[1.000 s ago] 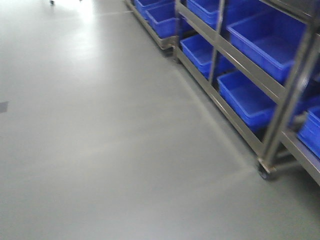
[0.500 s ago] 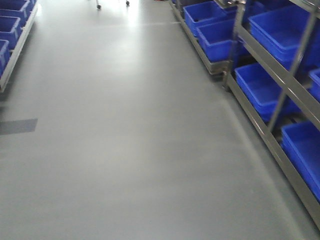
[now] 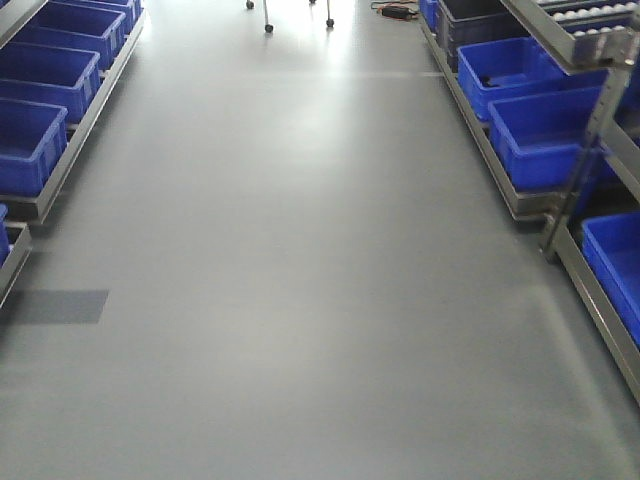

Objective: Pour parts from conveyor to right shelf
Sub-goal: 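Turn and drive the base up to the shelf of blue bins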

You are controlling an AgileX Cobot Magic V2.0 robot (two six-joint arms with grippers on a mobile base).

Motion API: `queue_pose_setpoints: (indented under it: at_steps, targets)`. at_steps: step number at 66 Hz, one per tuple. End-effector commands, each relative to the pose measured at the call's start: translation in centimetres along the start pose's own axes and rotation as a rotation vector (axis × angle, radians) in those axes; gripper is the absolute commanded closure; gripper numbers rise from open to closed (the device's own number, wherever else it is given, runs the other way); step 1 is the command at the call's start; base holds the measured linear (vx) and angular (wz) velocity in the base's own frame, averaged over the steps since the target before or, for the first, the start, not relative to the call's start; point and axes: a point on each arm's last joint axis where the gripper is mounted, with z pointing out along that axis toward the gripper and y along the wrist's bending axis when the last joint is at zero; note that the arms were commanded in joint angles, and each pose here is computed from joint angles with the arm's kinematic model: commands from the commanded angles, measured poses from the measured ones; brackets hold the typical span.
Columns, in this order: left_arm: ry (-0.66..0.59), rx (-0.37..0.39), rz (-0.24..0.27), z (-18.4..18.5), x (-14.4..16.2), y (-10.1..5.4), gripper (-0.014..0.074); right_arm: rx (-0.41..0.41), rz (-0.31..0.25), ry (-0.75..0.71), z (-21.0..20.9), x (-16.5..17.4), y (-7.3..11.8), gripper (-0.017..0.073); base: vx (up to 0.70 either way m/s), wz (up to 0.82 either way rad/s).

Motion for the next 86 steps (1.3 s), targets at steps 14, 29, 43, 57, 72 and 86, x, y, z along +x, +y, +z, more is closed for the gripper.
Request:
queue_pose_setpoints:
  at_steps: [14, 29, 43, 57, 72, 86]
  targets:
    - [-0.103, 0.003, -0.017, -0.27, -1.34, -0.04, 0.06, 0.016, -0.009, -0.095, -0.26, -1.51, -0.17, 0.0561, 0.75, 0.04]
    - [-0.103, 0.003, -0.017, -0.27, -1.34, -0.04, 0.06, 0.015, -0.008, -0.096, -0.26, -1.51, -0.17, 0.0561, 0.68, -0.13]
    - [-0.103, 0.003, -0.017, -0.27, -1.34, -0.04, 0.06, 0.016, -0.008, -0.094, -0.26, -1.5, -0.17, 0.0561, 0.59, 0.02]
    - [-0.103, 0.003, -0.017, -0.27, -1.34, -0.04, 0.06, 0.016, -0.008, -0.094, -0.26, -1.5, -0.17, 0.0561, 0.49, 0.5]
    - [-0.103, 0.003, -0.017, -0.27, -1.34, -0.04, 0.06, 0.016, -0.009, -0.094, -0.26, -1.5, -0.18, 0.0561, 0.39, 0.96]
    - [-0.103, 0.003, -0.017, -0.27, -1.34, -0.04, 0.06, 0.015, -0.009, -0.095, -0.26, -1.5, -0.17, 0.0561, 0.3, 1.12]
